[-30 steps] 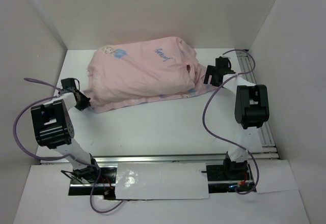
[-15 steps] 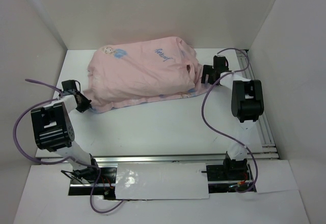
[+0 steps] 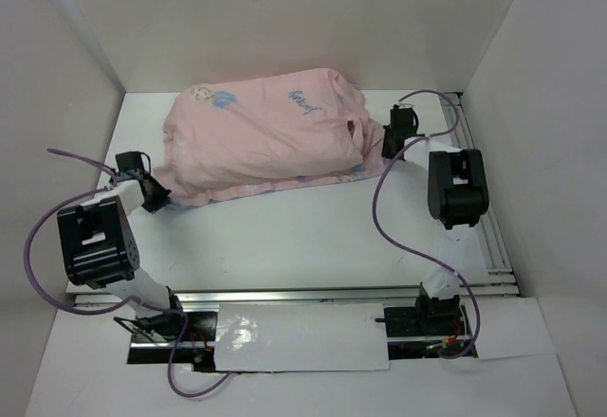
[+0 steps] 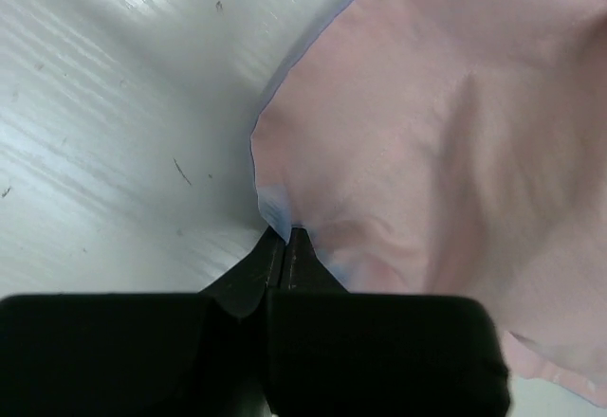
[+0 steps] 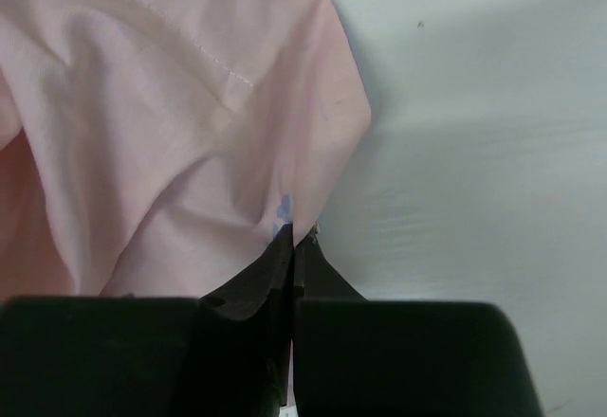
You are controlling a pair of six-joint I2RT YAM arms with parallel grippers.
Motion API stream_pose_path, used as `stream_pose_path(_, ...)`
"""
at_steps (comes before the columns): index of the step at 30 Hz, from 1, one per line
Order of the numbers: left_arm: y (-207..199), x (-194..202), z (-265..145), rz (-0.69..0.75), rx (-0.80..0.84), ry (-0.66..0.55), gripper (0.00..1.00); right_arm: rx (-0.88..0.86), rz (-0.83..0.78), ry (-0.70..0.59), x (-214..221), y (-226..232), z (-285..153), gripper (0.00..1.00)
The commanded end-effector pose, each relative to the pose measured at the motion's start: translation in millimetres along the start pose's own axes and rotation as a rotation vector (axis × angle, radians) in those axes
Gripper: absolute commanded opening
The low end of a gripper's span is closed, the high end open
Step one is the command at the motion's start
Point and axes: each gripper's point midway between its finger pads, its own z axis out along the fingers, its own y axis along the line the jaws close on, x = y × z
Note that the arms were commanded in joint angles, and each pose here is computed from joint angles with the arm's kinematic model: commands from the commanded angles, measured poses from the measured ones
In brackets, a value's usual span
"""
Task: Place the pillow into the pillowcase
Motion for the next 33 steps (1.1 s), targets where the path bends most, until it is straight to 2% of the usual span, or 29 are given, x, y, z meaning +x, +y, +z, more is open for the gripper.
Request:
stream_pose_path(1, -21, -29, -34, 0.035, 0.06, -0.116, 0.0, 0.014, 0.013, -0.003, 7, 7, -13, 0.0)
stream_pose_path(3, -42, -55, -67, 0.053, 0.119, -0.203, 0.0, 0.013, 0.068, -0.103, -29, 4, -34, 0.0)
stream_pose_path(7, -84, -128, -187, 0.045, 0.253, -0.492, 0.0, -0.104, 0.188, -0.381, -120, -14, -101, 0.0)
stream_pose_path(10, -107, -172, -290, 0.037, 0.339, -0.681, 0.0, -0.127, 0.192, -0.557, -174, -19, -167, 0.0)
stream_pose_path(12, -113, -187, -339, 0.038, 0.368, -0.758, 0.0, -0.149, 0.182, -0.717, -210, -22, -227, 0.0)
stream_pose_path(13, -120, -201, -388, 0.053, 0.411, -0.85, 0.0, -0.123, 0.184, -0.758, -217, -28, -245, 0.0)
stream_pose_path(15, -124, -208, -427, 0.057, 0.443, -0.911, 0.0, -0.09, 0.211, -0.898, -243, -42, -309, 0.0)
stream_pose_path(16, -126, -220, -469, 0.061, 0.458, -1.004, 0.0, -0.007, 0.233, -0.949, -249, -62, -331, 0.0)
stream_pose_path(18, -123, -230, -504, 0.051, 0.444, -1.076, 0.0, 0.084, 0.287, -1.073, -260, -86, -392, 0.0)
stream_pose_path(19, -120, -232, -514, 0.055, 0.423, -1.088, 0.0, 0.136, 0.303, -1.1, -261, -97, -409, 0.0)
stream_pose_path(20, -117, -242, -545, 0.033, 0.416, -1.163, 0.0, 0.235, 0.335, -1.137, -261, -115, -432, 0.0)
stream_pose_path(23, -107, -246, -578, 0.021, 0.389, -1.248, 0.0, 0.398, 0.376, -1.215, -259, -146, -484, 0.0)
stream_pose_path(30, -88, -241, -610, 0.017, 0.342, -1.358, 0.0, 0.573, 0.421, -1.362, -261, -178, -592, 0.0)
stream_pose_path(33, -76, -236, -625, 0.009, 0.31, -1.401, 0.0, 0.628, 0.396, -1.389, -258, -185, -623, 0.0)
